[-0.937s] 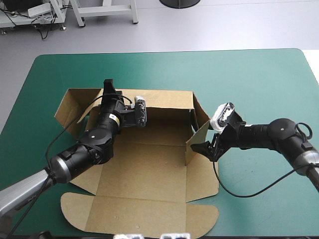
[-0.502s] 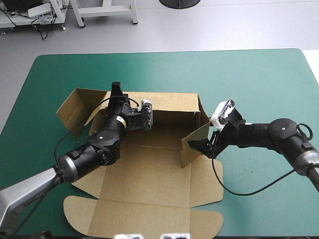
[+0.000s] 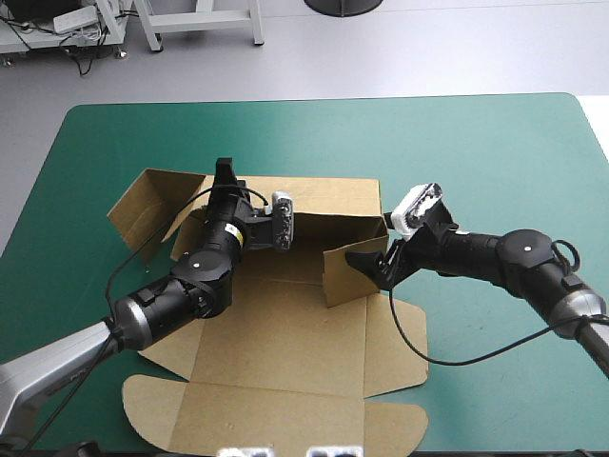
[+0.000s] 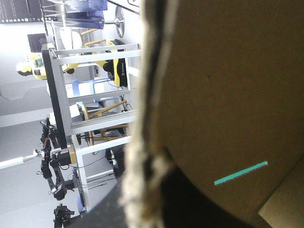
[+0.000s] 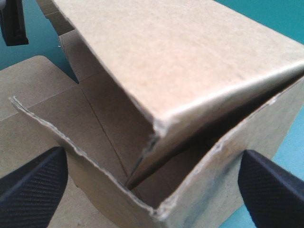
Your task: Fold the box
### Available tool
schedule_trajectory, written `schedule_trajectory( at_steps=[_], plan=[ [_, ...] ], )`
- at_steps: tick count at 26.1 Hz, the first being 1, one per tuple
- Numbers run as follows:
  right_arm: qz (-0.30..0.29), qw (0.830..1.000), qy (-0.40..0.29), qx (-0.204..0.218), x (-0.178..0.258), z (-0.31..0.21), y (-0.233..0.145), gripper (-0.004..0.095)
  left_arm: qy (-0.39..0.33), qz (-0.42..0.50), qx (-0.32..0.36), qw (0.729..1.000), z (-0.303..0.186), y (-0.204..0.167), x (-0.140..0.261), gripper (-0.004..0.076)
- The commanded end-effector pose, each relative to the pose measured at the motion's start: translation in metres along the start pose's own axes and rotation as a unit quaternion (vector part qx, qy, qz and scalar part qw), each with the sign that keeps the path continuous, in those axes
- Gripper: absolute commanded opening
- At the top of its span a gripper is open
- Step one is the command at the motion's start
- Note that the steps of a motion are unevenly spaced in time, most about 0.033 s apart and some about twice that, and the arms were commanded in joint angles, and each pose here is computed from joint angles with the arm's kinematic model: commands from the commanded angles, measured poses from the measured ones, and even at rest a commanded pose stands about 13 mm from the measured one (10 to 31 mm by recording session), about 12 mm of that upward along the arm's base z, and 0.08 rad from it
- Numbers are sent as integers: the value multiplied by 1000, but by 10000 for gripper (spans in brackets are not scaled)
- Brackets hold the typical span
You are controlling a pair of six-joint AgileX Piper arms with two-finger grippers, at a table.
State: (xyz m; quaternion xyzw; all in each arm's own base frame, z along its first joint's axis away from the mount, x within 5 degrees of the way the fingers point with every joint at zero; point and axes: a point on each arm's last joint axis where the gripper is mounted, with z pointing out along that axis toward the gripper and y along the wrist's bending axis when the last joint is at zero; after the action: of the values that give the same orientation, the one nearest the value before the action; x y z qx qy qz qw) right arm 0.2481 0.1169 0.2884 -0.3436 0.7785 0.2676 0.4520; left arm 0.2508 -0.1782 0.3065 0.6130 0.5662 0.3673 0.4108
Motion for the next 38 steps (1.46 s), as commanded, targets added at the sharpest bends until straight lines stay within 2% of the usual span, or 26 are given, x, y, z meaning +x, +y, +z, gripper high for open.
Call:
schedule_trajectory(
  at_steps=[1,5,7,9,11,14,15,22,26,30,32,34,38],
  plan=[
    [9,999,-37,26,-17,-2,9,901,-7,-23,-16,1000,-9,13,-1,-3],
    [20,998,-37,50,-18,1,10,899,-5,-41,-4,999,-9,10,-1,-3],
    [37,997,-33,66,-17,1,7,842,-5,-41,-3,999,-9,10,-1,-3],
    [55,996,-34,65,-17,1,8,754,-7,-41,-4,999,-9,10,-1,-3],
    [56,996,-33,62,-17,1,8,620,-8,-41,-4,999,-9,10,-1,-3],
    [57,997,-29,36,-17,2,13,348,-10,-41,-4,999,-9,10,-2,-3],
    [56,998,-27,27,-16,2,14,287,-13,-42,-4,999,-9,10,-2,-3],
    [55,998,-21,-2,-16,2,20,-9,-37,-46,-4,998,-10,10,-8,-3],
    [57,998,-22,-22,-16,2,23,-16,-52,-32,-11,998,-13,10,-14,-3],
    [59,998,-23,-22,-16,2,23,-16,-52,-30,-19,998,-14,12,-13,-1],
    [59,998,-24,-15,-16,2,22,-16,-51,-30,-19,998,-14,12,-13,35],
    [63,998,-25,-9,-16,2,21,-16,-60,-43,-16,997,-17,13,-14,124],
    [73,997,-28,13,-17,2,17,-17,-92,-87,-21,992,-30,18,-19,376]
  ],
)
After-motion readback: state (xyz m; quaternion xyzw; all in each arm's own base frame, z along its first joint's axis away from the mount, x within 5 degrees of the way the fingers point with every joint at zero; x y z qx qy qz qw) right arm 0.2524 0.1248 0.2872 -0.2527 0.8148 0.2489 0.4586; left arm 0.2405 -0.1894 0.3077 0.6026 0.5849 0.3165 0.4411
